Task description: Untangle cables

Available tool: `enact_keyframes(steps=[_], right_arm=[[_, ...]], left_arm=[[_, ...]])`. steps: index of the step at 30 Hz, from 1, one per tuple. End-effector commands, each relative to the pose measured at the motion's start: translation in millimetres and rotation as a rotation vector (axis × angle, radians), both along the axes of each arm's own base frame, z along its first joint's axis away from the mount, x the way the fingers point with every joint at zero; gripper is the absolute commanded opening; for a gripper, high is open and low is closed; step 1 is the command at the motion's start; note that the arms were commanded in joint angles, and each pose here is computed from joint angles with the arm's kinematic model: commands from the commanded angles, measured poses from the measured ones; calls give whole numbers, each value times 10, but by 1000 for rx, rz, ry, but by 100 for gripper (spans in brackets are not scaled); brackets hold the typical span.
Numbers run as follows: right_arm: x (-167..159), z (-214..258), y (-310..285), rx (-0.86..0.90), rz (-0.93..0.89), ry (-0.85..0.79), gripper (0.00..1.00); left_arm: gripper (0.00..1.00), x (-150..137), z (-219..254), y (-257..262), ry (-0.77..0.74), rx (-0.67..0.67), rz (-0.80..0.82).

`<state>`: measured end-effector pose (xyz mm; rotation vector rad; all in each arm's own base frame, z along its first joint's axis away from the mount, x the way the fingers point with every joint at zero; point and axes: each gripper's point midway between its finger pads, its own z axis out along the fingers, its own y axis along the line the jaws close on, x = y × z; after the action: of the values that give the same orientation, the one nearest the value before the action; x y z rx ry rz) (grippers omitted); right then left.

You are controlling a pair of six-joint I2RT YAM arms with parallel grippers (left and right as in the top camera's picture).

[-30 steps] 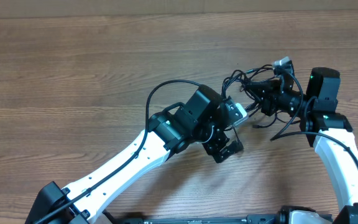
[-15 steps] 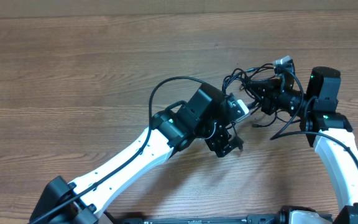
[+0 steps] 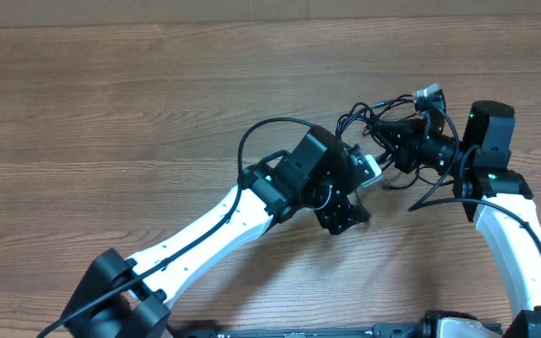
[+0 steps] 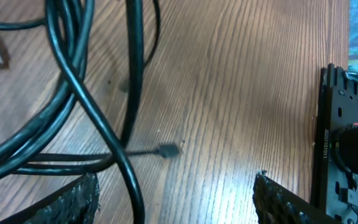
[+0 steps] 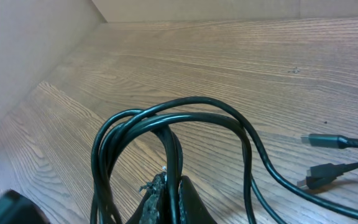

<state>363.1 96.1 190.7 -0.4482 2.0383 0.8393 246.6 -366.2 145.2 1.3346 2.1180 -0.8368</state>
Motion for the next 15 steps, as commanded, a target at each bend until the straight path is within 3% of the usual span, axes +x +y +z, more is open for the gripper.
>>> enact_keyframes(steps=[1,4,6,9,11,15], right_arm=[[13,89,26,4,12,-27,4],[13,89,26,4,12,-27,4],[10,85,26,4,12,-24,4],[4,76,26,4,12,-18,4],[2,74,27,4,12,-17,4],[1,74,27,4,12,-17,4]], left_arm=[[78,-15,75,-111,-4,-42,-40],[71,11,105,-134,-19,-57,-39],[62,24,115,-141,-26,-61,-38],[24,26,118,-143,-27,-62,-37],[7,28,118,-143,-27,-62,-37],[4,27,118,-144,-24,-62,-34]])
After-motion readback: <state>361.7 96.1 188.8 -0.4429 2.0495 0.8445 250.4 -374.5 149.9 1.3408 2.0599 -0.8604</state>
